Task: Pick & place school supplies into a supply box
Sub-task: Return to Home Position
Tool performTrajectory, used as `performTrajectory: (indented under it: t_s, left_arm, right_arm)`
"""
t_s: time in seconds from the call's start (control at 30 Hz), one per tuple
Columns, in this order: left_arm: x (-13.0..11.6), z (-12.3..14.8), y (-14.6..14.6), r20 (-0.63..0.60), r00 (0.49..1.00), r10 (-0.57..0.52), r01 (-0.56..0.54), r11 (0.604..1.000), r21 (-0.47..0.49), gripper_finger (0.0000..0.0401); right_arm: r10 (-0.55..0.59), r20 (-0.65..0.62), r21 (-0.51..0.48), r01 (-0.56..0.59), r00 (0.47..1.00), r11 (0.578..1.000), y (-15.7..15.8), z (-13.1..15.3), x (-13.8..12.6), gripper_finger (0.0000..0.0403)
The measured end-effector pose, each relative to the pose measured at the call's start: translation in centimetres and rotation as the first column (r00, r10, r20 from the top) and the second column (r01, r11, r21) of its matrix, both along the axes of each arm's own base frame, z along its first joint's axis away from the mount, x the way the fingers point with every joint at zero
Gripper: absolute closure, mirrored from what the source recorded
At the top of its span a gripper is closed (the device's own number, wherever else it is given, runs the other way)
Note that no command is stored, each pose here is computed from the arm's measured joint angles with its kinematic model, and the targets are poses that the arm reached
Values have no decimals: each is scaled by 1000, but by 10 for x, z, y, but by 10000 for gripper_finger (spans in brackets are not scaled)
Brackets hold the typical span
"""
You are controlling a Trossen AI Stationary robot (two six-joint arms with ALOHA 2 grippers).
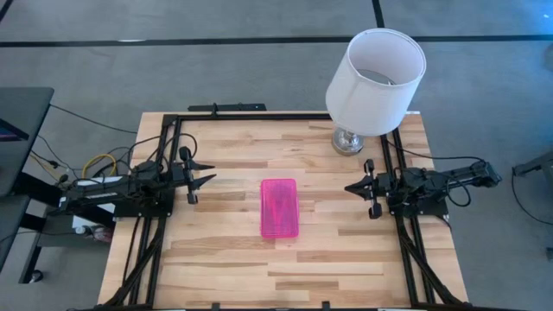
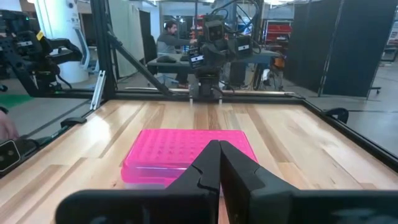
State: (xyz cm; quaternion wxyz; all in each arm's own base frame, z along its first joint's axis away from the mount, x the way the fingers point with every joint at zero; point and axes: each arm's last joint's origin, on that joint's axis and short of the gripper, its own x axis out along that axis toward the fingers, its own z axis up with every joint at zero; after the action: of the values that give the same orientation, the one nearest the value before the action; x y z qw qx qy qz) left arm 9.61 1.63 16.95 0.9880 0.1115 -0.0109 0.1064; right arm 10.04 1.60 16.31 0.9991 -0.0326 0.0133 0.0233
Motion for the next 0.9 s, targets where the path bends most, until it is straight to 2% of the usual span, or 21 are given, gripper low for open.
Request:
performTrajectory:
  t_s: [0.9]
  left_arm:
    - [0,0,0,-1,1000,0,0,1000,2,287]
  right_arm:
    - [0,0,0,0,1000,1000,0,0,0,403]
